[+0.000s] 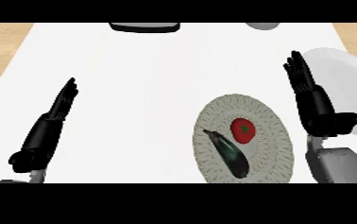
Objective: Pick the tomato from the placemat and place it in the plate
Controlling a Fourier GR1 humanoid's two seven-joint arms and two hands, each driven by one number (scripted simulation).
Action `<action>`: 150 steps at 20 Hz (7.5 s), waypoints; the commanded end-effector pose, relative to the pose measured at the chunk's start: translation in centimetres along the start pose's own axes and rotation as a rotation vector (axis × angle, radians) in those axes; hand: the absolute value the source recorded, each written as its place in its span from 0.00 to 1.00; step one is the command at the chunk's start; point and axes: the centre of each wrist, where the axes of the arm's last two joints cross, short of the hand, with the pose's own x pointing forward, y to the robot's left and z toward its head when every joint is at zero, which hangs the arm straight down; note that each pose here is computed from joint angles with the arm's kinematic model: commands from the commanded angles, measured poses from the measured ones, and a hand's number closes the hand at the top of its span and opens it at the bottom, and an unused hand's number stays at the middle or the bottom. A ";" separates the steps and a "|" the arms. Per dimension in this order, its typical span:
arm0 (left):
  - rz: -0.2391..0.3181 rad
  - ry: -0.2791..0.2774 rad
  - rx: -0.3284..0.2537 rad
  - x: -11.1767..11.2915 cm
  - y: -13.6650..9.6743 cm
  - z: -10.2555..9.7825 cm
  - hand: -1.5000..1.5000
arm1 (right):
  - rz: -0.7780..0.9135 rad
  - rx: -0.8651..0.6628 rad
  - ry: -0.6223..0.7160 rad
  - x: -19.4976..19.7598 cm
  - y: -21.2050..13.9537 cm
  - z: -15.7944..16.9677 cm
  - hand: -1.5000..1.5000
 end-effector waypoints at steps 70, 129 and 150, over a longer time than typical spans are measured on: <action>0.186 0.451 0.124 -0.6 -4.9 -1.8 0.50 | 0.851 1.459 -0.244 -2.9 4.8 -5.0 0.00; 0.172 0.429 0.096 -2.8 -5.4 -2.4 0.50 | 1.016 -0.297 0.483 -1.4 -20.2 -6.9 1.00; 0.177 0.430 0.102 -2.2 -5.3 -1.4 0.50 | 0.373 -0.228 0.178 -0.3 -23.9 -5.8 0.00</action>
